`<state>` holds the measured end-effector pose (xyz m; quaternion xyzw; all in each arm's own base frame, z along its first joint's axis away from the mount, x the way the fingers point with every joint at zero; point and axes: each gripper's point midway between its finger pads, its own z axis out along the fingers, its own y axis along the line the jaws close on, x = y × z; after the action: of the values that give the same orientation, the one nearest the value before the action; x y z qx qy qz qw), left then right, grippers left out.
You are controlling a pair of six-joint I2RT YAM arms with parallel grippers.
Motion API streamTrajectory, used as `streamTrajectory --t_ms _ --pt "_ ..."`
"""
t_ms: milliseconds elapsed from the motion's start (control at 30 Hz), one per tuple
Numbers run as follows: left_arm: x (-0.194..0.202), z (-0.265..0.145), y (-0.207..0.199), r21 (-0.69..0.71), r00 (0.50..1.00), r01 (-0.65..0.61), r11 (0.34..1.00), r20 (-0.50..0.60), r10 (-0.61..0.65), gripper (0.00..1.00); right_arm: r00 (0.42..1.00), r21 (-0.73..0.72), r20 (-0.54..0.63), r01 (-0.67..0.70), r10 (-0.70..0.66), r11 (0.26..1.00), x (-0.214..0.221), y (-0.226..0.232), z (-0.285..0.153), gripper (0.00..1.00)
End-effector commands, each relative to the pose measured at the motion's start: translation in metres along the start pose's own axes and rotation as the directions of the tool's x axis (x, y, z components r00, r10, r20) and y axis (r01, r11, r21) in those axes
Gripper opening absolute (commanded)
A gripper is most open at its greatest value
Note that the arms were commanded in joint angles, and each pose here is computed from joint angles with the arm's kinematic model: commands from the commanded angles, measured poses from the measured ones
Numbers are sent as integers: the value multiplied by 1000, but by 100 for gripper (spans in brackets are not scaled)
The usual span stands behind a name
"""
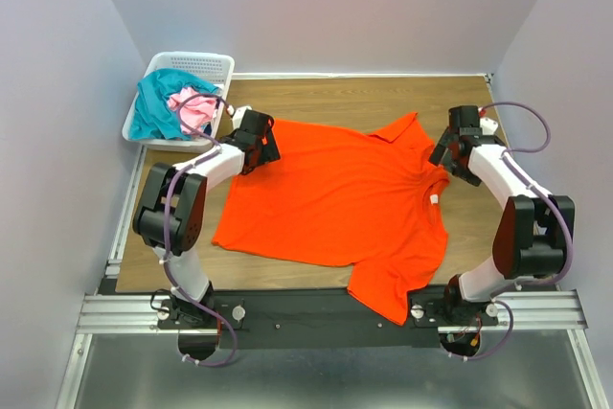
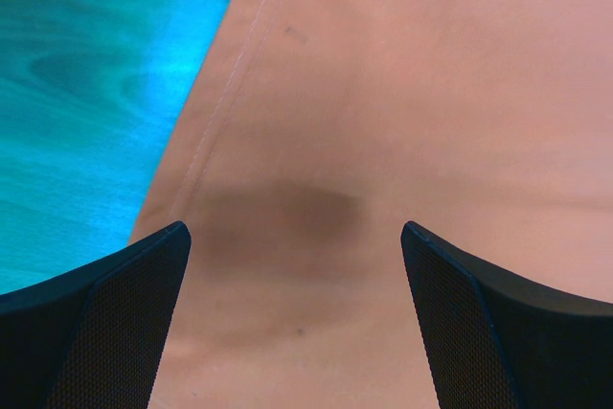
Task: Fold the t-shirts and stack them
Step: Flatten the tshirt out
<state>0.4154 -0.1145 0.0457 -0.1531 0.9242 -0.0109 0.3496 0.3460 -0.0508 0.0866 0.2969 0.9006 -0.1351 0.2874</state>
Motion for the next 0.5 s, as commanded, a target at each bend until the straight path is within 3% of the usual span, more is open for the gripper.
streamTrajectory --t_ms 0,167,467 --pt "-46 -31 -30 99 994 5 995 107 -15 98 999 -287 -46 12 -27 958 1 50 -19 100" --pt "-64 -30 -51 141 992 -13 990 123 -4 98 993 -404 -96 21 -65 914 12 81 -8 100" --pt "-57 9 -71 147 997 -68 987 56 60 98 983 -296 -157 47 -97 954 21 88 45 100"
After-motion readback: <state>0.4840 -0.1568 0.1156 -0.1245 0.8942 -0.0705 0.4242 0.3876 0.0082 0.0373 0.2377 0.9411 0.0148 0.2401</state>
